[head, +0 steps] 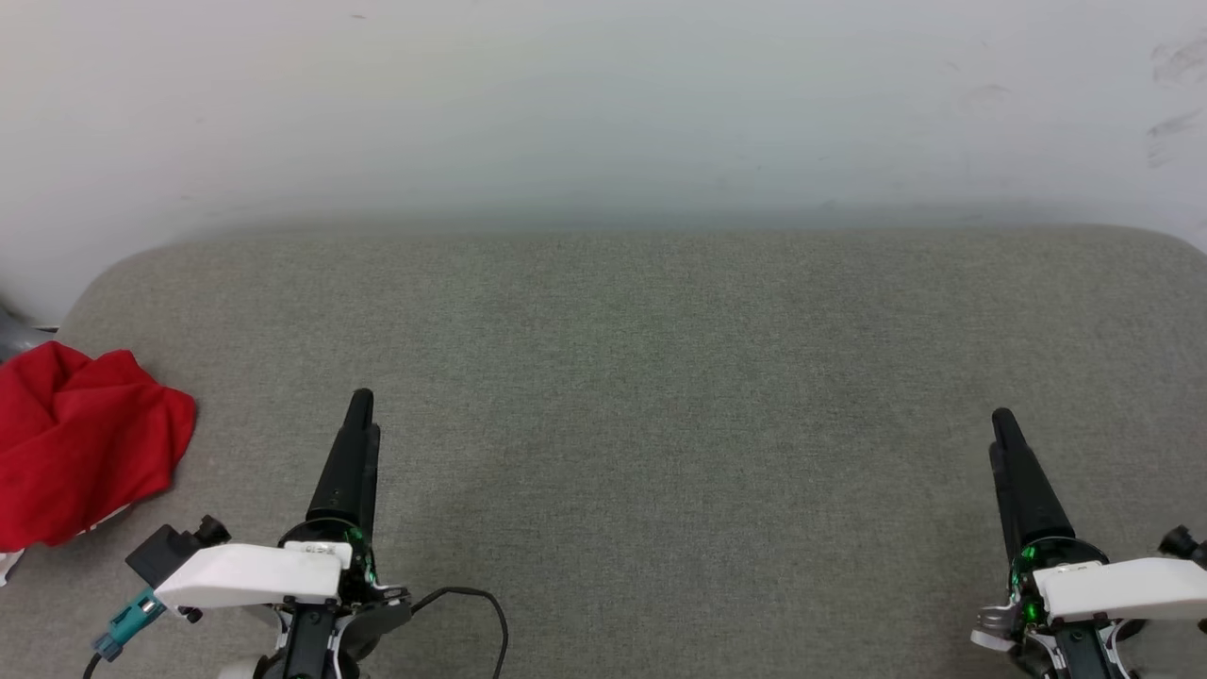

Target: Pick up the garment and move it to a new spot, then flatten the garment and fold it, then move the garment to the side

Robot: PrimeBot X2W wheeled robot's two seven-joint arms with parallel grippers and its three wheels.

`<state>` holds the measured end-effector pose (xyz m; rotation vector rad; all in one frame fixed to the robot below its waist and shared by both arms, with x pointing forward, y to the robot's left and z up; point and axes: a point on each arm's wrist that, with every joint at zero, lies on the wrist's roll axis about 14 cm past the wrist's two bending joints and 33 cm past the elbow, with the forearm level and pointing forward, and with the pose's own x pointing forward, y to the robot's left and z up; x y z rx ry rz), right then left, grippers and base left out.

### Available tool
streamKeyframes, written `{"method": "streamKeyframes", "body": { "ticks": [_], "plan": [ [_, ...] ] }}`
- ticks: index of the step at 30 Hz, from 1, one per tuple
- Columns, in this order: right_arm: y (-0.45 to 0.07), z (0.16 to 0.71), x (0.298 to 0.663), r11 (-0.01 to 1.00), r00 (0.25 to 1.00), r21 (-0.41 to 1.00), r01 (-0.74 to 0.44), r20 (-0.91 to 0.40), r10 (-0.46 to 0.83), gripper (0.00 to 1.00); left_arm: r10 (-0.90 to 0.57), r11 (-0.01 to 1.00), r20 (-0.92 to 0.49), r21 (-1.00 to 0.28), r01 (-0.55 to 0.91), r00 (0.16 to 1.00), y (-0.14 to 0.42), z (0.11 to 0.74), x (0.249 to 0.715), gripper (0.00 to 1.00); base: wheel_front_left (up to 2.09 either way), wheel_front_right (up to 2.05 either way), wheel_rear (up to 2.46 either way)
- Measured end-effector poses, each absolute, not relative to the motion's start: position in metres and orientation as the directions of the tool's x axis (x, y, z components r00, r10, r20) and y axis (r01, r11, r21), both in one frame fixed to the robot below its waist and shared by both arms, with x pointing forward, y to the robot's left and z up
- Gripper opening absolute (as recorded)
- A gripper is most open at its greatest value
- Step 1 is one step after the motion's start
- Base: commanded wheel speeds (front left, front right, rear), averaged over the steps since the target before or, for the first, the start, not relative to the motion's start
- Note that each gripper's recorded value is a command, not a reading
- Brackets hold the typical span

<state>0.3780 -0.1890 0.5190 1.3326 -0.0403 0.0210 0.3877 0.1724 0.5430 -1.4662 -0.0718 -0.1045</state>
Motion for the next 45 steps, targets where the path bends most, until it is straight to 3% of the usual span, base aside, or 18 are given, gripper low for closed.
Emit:
{"method": "streamKeyframes", "body": {
  "ticks": [9,17,32,45],
  "plan": [
    [-0.192,0.531,0.377,0.545,0.997,0.836,-0.063,0.078,-0.004,1.0,-0.038,0.399,0.114,-0.909,0.12,0.993,0.17,0.542,0.383,1.0,0.0,0.0,0.0],
    [-0.184,0.54,0.376,0.716,0.995,0.693,-0.09,0.097,0.031,1.0,-0.04,0.62,0.122,-0.775,0.121,0.992,0.171,0.543,0.381,1.0,0.0,0.0,0.0],
    [-0.173,0.545,0.374,0.88,0.993,0.46,-0.116,0.082,0.088,1.0,-0.029,0.86,0.134,-0.501,0.093,0.991,0.179,0.547,0.378,1.0,0.0,0.0,0.0],
    [-0.172,0.546,0.369,0.947,0.993,0.302,-0.113,0.065,0.098,1.0,-0.066,0.942,0.154,-0.317,0.112,0.986,0.169,0.552,0.375,1.0,0.0,0.0,0.0]
  ]
}}
